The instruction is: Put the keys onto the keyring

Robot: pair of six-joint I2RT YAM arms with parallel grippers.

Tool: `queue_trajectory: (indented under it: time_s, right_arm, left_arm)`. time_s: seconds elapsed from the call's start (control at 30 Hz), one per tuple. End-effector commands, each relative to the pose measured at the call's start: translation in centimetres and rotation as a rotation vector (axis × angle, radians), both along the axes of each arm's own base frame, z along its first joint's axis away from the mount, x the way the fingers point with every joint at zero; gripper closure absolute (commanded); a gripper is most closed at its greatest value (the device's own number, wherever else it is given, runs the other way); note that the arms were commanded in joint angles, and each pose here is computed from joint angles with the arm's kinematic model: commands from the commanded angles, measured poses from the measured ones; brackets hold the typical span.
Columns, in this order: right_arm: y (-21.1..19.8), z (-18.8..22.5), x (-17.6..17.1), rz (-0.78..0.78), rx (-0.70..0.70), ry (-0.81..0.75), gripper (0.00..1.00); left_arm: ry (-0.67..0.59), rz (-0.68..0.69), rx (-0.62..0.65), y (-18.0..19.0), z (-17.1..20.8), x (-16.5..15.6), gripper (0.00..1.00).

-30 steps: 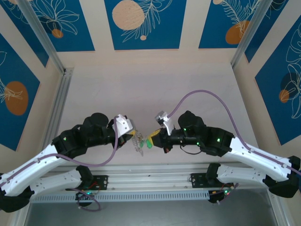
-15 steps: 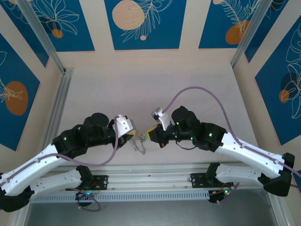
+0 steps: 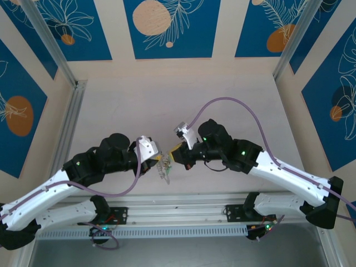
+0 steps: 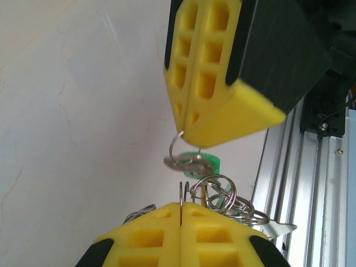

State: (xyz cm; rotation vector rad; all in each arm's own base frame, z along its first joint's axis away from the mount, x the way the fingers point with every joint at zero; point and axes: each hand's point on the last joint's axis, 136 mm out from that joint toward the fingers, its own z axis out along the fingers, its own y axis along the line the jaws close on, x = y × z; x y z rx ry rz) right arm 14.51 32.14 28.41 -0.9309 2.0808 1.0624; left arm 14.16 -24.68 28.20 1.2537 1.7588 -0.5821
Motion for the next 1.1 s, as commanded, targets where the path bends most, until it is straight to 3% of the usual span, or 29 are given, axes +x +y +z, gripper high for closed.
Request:
queue_trajectory:
  time_s: [0.0,0.7,1.07]
  right_arm:
    - [0.9,2.2,-0.5,0.058,0.065,-0.025,1.00]
    - [1.3,2.0,-2.1,0.111,0.093,0.023,1.00]
    - [1.8,1.0,-1.1,0.074,0.064,0.046,1.00]
  left_arm:
    - [-0.037,-0.034,-0.034,-0.4,1.7,-0.4,1.00]
    - [-0.048,-0.004,-0.026,-0.2,1.6,0.2,1.00]
    - [-0.041,-0.021,-0.042,-0.4,1.9,-0.2,1.00]
